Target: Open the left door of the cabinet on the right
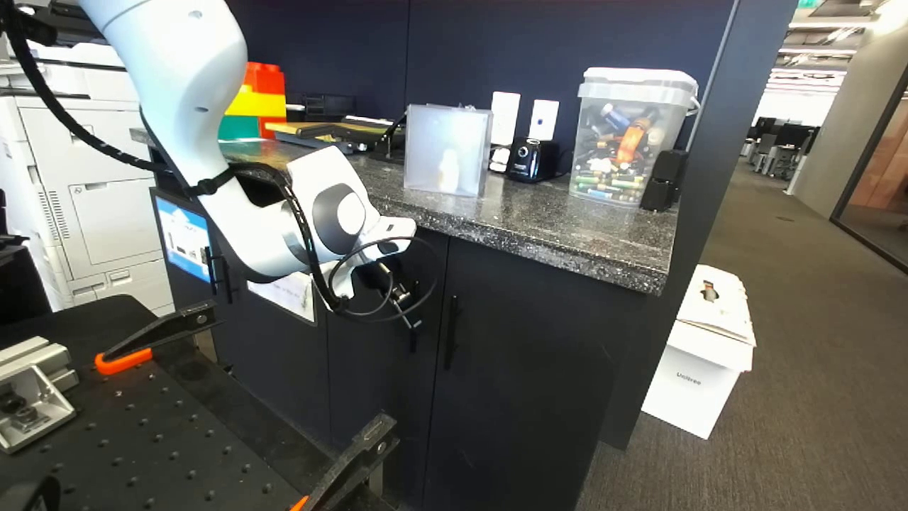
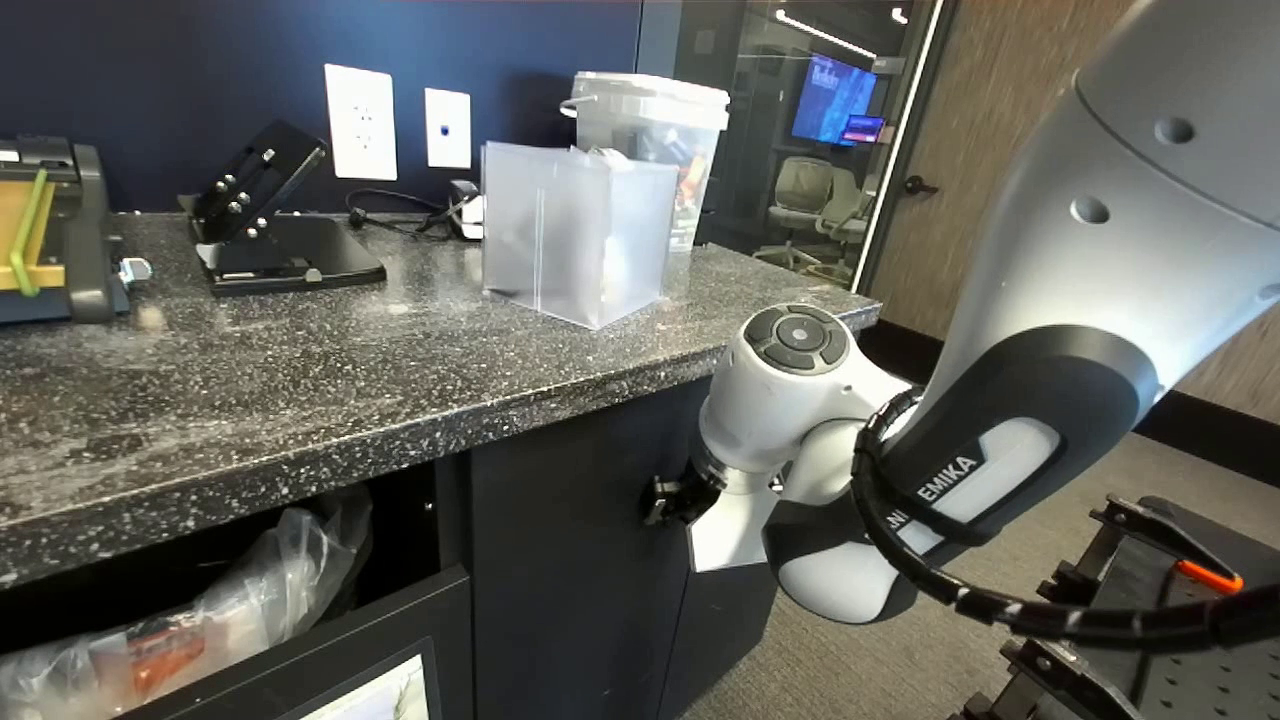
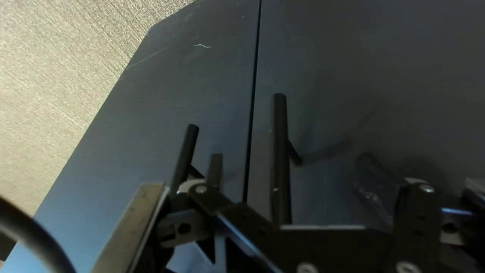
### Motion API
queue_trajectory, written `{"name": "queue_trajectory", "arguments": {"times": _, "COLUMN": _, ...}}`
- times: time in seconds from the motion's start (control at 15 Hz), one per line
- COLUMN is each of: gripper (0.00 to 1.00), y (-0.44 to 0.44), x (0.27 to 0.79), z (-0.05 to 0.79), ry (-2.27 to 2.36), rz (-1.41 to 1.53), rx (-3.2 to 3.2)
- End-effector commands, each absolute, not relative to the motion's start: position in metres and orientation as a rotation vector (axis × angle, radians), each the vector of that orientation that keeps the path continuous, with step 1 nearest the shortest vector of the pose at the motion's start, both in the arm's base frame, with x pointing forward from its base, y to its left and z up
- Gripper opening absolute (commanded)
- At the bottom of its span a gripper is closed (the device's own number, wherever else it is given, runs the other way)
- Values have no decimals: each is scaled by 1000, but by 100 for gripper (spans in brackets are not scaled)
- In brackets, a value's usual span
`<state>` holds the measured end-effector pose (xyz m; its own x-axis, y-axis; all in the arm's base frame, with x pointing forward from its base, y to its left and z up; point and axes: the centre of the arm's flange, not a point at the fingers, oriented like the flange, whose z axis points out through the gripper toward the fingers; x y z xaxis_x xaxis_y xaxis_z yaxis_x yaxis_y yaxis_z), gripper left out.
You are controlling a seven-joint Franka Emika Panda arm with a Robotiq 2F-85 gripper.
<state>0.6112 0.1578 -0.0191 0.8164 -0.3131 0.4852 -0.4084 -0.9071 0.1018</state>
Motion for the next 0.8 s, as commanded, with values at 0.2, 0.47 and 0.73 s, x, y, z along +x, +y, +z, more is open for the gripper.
{"name": "queue_trajectory", "arguments": {"times": 0.2, "gripper": 33, "y": 179, "x": 612, "z": -29, "ry": -507, "rz": 829, "rx": 2779}}
{"name": "queue_trajectory", "arguments": {"times": 0.47, "gripper": 7, "y": 170, "x": 606, "z": -27, "ry": -491, "rz": 877, "rx": 2746}}
{"name": "queue_trajectory", "arguments": {"times": 0.73, "gripper": 4, "y": 173, "x": 587, "z": -5, "ry": -540, "rz": 667, "rx": 2752}}
